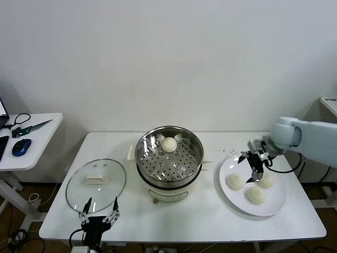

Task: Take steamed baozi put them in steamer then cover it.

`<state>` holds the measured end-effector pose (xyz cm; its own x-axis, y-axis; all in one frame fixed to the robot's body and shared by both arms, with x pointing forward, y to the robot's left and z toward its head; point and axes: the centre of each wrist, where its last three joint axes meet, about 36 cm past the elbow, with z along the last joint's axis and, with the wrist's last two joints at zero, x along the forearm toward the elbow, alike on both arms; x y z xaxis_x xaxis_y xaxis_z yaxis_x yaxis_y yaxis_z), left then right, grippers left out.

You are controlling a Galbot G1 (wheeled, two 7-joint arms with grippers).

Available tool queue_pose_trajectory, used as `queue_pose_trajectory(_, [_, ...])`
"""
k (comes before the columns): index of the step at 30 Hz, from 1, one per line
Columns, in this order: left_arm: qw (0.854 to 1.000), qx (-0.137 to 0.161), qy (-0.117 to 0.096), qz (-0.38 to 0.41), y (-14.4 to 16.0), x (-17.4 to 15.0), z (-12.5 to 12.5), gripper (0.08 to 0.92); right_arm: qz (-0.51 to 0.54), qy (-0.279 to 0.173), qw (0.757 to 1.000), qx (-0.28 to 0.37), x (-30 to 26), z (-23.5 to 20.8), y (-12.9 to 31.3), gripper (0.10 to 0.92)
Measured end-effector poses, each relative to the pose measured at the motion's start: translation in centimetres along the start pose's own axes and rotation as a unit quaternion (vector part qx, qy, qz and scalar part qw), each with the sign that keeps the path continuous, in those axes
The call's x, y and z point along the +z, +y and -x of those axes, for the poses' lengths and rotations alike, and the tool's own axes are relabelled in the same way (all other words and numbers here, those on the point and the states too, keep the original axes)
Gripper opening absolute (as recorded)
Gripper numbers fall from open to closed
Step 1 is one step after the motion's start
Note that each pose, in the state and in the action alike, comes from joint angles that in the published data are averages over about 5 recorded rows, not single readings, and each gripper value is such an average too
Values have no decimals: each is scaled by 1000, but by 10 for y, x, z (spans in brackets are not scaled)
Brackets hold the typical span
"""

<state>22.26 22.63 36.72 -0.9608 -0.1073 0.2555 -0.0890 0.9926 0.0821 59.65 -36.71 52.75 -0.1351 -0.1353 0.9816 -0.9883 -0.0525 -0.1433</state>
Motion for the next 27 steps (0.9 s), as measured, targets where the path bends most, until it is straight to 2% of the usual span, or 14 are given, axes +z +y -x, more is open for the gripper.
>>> queue_pose_trajectory(17, [1000, -6, 3, 2, 2, 4, -2, 823, 62, 14, 998, 1, 3, 65, -4, 820])
queue_pose_trajectory(20, [1000, -7, 3, 3, 2, 4, -3, 823, 66, 12, 998, 2, 0, 70, -6, 790])
queue_pose_trajectory(27, [1000, -9, 2, 4, 3, 3, -2, 823, 68, 7, 998, -2, -5, 76, -7, 649])
